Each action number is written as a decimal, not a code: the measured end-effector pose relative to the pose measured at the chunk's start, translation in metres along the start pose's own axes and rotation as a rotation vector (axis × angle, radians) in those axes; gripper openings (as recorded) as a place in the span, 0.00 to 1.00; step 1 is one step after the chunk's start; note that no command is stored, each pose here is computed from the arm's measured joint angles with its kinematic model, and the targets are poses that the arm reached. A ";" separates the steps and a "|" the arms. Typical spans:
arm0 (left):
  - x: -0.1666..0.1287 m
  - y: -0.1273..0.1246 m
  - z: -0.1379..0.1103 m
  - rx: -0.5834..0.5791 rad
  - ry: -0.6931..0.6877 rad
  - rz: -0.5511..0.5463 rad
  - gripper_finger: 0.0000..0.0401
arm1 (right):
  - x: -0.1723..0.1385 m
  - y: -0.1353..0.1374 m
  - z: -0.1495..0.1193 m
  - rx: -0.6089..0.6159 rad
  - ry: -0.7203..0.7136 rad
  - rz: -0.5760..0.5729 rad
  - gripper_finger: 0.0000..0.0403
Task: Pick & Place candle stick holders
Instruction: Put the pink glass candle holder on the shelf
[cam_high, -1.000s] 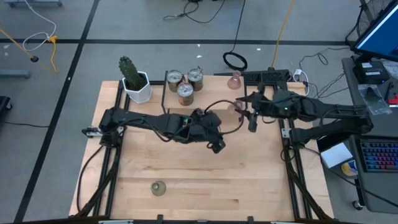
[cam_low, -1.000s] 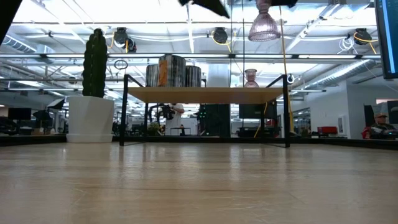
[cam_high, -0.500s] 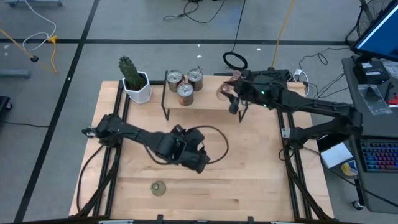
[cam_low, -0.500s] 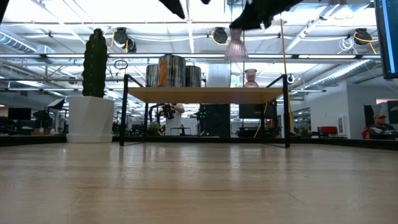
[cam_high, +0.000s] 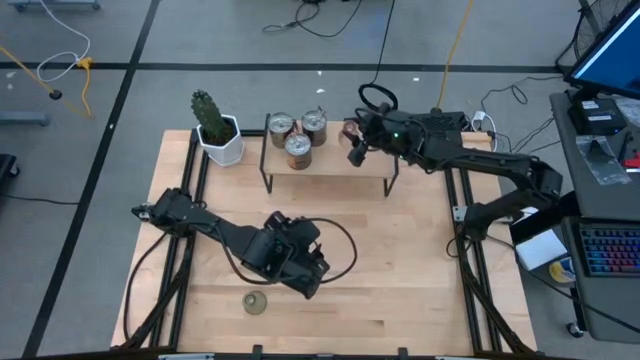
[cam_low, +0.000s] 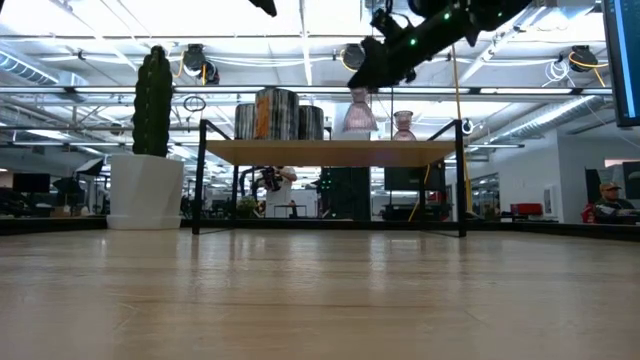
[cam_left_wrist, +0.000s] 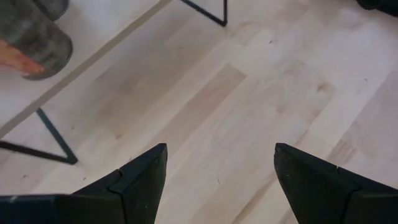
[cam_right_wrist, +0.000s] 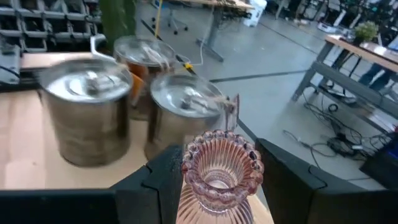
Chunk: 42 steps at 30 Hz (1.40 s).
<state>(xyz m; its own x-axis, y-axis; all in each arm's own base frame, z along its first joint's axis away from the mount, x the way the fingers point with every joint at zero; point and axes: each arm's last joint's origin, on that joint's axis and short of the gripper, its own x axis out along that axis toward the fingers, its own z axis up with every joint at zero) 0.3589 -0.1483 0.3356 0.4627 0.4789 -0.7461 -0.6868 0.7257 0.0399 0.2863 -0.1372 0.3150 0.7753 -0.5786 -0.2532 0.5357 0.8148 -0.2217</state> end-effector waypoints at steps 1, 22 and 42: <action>-0.001 0.000 -0.001 -0.001 0.003 0.005 0.73 | 0.003 -0.002 -0.002 0.002 0.007 -0.007 0.42; -0.001 0.003 -0.003 -0.018 0.015 0.028 0.73 | 0.022 -0.020 -0.017 0.066 0.047 -0.048 0.42; -0.003 0.001 -0.006 -0.006 0.015 0.023 0.73 | 0.024 -0.021 -0.031 0.115 0.055 -0.059 0.43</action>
<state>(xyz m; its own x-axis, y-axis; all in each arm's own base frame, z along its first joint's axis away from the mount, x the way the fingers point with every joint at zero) 0.3532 -0.1518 0.3343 0.4384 0.4878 -0.7549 -0.7003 0.7119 0.0533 0.2829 -0.1696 0.2846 0.7237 -0.6241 -0.2946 0.6171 0.7763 -0.1287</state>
